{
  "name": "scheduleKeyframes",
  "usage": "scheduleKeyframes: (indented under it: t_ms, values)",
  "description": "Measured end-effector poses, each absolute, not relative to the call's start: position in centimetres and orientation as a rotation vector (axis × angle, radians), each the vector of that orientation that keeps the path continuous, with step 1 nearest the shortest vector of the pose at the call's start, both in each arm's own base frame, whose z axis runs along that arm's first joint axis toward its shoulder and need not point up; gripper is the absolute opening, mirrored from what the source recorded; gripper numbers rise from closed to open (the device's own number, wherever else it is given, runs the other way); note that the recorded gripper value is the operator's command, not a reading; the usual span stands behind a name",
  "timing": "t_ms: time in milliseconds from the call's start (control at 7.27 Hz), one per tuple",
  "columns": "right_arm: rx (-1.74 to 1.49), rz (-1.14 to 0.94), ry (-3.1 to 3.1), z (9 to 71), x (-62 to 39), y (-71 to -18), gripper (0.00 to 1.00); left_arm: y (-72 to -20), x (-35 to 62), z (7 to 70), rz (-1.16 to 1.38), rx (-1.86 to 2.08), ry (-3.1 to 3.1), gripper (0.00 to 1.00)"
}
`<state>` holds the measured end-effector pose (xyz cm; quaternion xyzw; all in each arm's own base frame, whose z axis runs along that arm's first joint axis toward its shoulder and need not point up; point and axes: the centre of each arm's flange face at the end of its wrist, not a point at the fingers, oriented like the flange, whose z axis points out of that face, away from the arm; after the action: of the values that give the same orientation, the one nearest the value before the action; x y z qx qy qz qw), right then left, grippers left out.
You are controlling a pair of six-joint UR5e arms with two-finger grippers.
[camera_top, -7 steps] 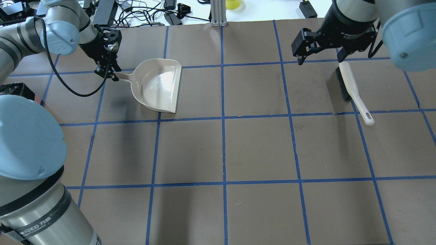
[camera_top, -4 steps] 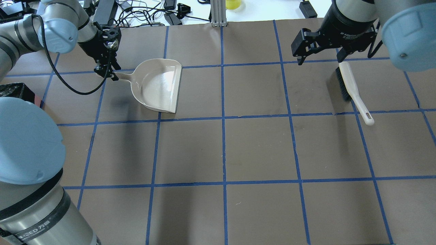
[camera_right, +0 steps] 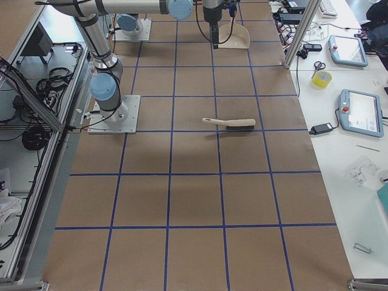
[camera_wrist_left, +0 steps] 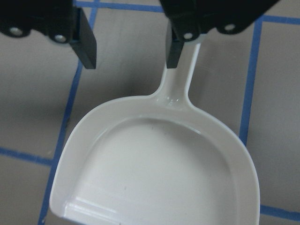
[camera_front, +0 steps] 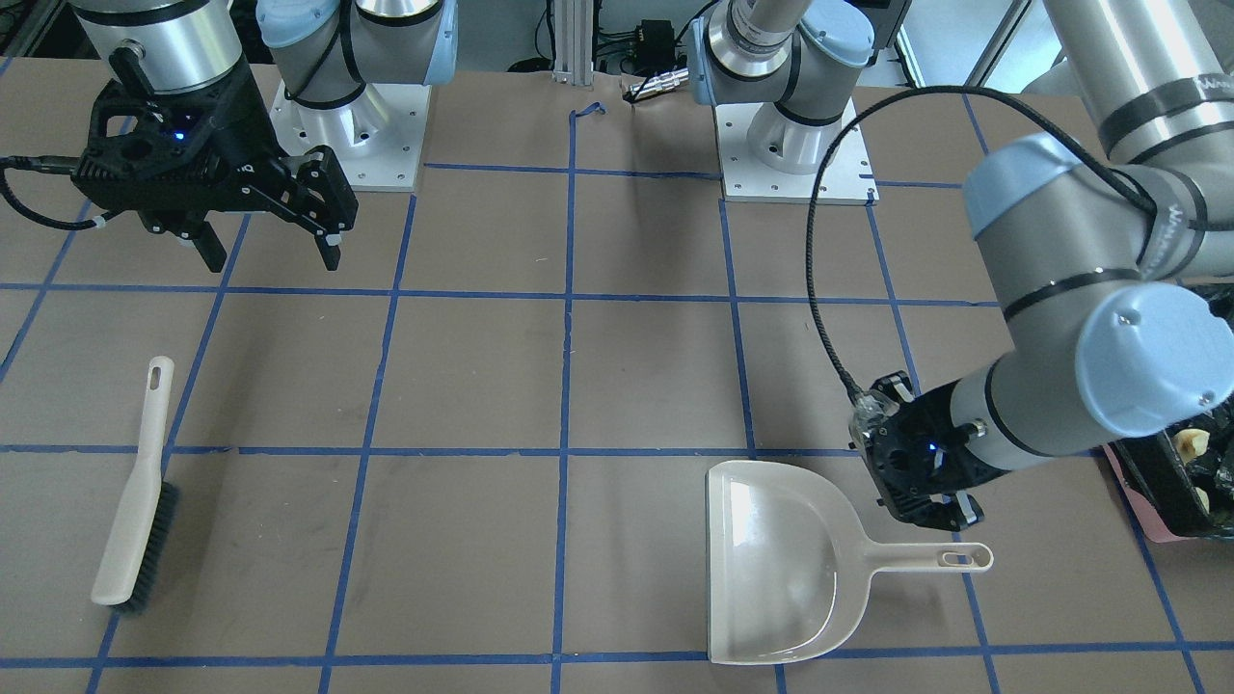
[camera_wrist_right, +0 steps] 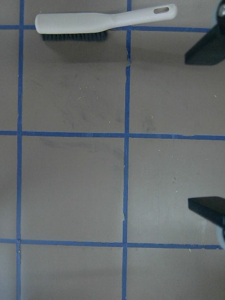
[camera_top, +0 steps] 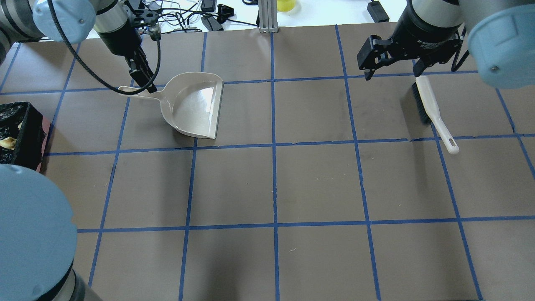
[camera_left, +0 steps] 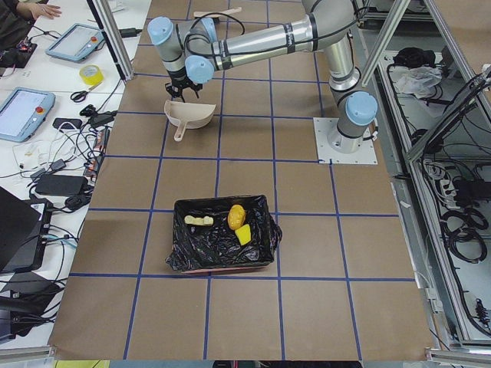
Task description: Sweep and dump trash into bin
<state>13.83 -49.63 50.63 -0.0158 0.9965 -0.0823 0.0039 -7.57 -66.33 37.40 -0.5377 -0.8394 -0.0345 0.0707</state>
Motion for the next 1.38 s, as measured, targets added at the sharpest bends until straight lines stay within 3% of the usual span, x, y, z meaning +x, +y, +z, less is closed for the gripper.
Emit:
scheduleKeyframes:
  t_ms: [688,1100,1375]
  values:
    - [-0.048,-0.252,3.123,50.5,13.8,-49.7,1.0,-55.4,-14.8,50.4,-0.088,-0.952,-2.904,0.73]
    - [-0.049,-0.254,3.123,50.5,13.8,-49.7,1.0,-49.5,-14.0,52.0,-0.089,-0.692,-3.065,0.77]
    - [-0.048,-0.257,3.122,50.5,13.8,-49.8,1.0,-48.4,-13.8,52.3,-0.029,-0.524,-3.119,0.8]
